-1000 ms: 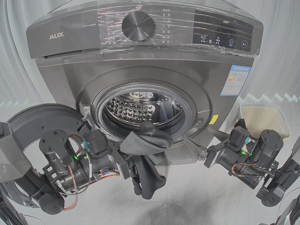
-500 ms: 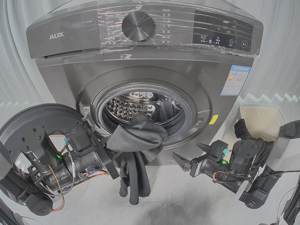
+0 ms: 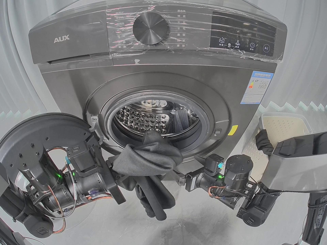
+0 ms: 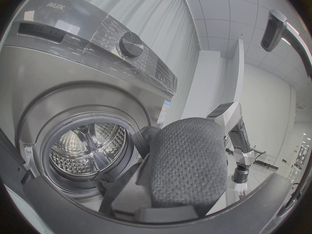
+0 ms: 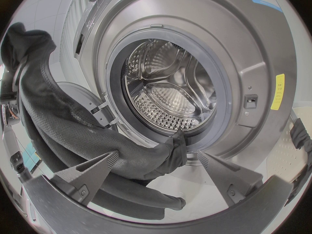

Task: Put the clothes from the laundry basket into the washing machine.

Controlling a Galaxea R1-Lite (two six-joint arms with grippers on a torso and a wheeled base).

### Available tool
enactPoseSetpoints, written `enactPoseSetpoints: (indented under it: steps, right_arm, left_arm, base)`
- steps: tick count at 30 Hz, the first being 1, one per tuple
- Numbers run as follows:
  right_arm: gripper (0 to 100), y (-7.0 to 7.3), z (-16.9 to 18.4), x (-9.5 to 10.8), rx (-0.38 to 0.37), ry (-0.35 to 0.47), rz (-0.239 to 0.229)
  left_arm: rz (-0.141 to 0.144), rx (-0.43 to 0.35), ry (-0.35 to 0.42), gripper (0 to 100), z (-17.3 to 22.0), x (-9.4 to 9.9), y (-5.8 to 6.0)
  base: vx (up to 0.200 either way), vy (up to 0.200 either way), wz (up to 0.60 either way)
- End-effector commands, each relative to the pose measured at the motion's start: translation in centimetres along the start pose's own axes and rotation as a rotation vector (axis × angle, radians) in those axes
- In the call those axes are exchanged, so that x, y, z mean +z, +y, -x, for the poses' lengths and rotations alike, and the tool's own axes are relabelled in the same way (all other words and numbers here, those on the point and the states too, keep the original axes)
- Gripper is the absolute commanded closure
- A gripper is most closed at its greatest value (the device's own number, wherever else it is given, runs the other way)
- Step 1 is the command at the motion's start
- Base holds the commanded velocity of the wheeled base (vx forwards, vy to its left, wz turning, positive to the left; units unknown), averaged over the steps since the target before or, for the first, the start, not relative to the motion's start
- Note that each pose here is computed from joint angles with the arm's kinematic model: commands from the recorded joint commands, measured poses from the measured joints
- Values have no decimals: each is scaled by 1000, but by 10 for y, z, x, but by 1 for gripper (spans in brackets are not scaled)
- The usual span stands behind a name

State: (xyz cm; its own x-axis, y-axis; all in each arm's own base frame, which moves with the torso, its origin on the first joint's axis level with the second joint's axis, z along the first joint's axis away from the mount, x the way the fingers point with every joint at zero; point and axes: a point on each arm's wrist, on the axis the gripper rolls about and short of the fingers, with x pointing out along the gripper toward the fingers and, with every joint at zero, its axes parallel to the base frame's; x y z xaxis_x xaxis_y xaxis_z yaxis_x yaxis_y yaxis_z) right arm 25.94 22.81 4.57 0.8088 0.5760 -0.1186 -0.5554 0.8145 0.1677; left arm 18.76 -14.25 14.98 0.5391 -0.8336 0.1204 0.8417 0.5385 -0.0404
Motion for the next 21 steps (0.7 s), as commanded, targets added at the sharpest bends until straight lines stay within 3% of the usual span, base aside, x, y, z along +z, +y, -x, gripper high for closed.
enactPoseSetpoints:
  steps: [1, 9, 21]
  right_arm:
    - [0, 3, -3, -6, 15, 11, 4]
    - [0, 51, 12, -23, 191, 74, 34]
    - [0, 95, 30, -40, 316, 128, 47]
  left_arm:
    - [1, -3, 4, 100, 1, -1, 0]
    - [0, 35, 0, 100, 1, 0, 9]
    - [-15, 73, -30, 100, -3, 6, 21]
  base:
    - [0, 0, 0]
    - [0, 0, 0]
    - [0, 0, 0]
